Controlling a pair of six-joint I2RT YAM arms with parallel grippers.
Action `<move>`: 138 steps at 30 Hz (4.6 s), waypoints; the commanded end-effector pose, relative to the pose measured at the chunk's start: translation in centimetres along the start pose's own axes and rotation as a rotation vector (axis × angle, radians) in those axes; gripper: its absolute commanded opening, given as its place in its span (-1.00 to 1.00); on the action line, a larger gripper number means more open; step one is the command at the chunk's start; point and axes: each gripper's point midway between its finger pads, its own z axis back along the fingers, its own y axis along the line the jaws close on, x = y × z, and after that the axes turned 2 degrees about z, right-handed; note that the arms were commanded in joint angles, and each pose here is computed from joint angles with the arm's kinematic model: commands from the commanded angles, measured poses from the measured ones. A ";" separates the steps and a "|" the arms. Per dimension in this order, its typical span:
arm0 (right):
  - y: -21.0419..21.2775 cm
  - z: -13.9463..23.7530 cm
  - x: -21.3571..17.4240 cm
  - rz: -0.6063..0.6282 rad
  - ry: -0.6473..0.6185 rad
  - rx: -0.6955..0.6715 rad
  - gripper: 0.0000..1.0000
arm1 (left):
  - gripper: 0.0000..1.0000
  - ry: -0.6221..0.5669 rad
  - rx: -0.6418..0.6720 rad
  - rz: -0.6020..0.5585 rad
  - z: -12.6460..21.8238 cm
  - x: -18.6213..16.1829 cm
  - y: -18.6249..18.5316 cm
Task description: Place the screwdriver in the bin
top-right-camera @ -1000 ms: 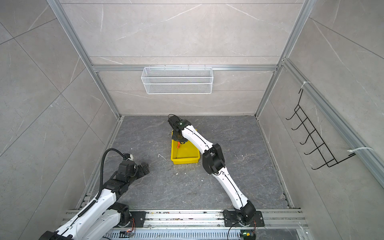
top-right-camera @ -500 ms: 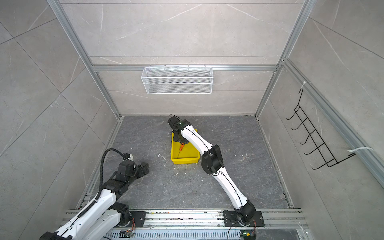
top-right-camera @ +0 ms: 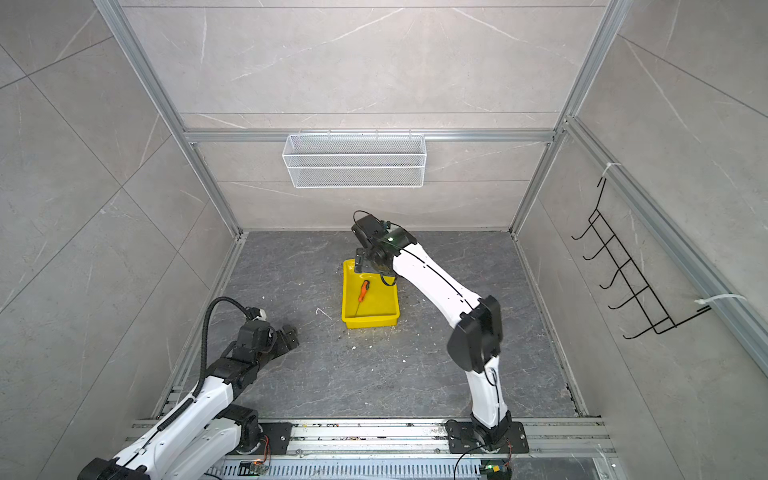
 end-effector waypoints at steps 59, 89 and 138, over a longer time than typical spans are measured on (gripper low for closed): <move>-26.0 -5.8 -6.4 0.163 -0.665 -0.215 0.98 | 0.99 -0.014 0.032 0.028 -0.6 1.3 -0.5; -25.9 -6.0 -6.4 0.162 -0.667 -0.208 0.99 | 1.00 -0.480 0.136 -0.577 -2.1 9.9 -2.4; -25.8 -6.2 -6.3 0.161 -0.656 -0.192 0.99 | 1.00 -0.475 0.115 -0.359 -7.2 13.0 2.5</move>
